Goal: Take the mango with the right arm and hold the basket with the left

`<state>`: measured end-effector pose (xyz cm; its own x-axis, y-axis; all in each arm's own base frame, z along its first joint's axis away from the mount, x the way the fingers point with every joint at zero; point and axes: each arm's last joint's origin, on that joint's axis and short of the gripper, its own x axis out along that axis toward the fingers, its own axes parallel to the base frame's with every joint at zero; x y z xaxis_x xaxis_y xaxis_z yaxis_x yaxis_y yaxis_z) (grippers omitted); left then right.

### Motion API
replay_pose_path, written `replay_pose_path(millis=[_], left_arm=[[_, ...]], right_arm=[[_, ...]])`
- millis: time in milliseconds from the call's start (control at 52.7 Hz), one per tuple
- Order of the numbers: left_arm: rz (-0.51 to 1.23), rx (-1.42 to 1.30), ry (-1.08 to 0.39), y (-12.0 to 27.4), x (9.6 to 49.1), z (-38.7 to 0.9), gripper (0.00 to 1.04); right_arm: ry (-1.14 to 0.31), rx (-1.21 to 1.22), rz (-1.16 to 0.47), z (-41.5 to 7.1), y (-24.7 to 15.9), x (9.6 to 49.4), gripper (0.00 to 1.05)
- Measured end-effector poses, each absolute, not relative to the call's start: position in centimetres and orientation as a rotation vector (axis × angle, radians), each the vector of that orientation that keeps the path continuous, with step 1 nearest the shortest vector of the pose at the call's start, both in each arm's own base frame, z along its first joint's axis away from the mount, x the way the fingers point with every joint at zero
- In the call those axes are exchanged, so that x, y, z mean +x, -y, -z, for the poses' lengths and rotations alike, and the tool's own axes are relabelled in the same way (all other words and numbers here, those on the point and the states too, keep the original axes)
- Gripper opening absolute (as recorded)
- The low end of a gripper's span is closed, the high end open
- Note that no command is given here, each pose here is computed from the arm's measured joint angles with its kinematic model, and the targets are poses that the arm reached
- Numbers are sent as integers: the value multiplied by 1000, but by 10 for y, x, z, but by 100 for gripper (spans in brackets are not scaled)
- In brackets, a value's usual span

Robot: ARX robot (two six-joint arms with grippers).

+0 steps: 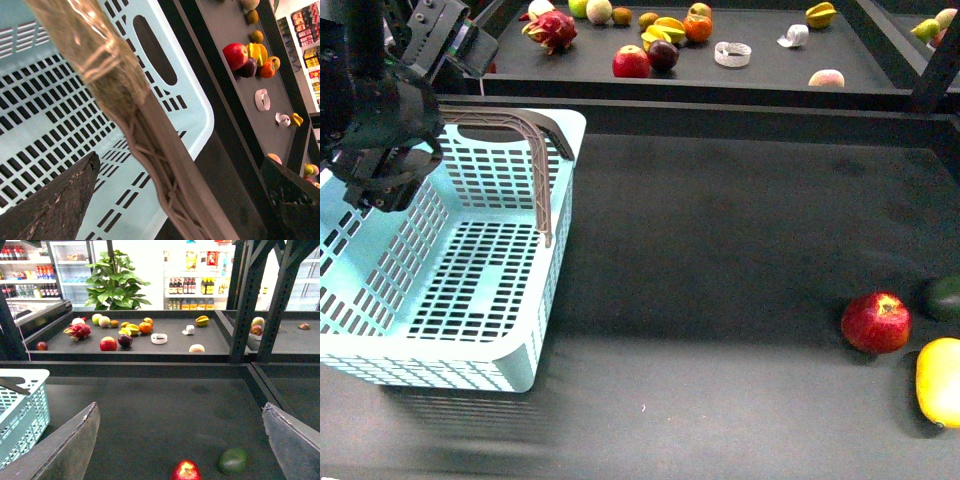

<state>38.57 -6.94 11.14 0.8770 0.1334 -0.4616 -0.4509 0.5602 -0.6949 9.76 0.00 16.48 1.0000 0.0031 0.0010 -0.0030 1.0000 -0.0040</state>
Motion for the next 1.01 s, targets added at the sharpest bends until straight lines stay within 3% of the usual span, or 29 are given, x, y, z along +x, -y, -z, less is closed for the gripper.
replay_pose_path(millis=[190,512,702,1005], left_arm=[[-349,-946,-397,81,407,-105,96],[-337,-971,-407,85,411,-101,33],[-336,-1012,-412,86,405,-100,9],[-187,-806,-347,100,377,-147,7]], right_arm=[[1,-4,-3,-165,0,98,96],[1,-4,-3,-165,0,98,96],[1,-4,-3,-165,0,98,96],[1,-4,-3,-165,0,98,96]])
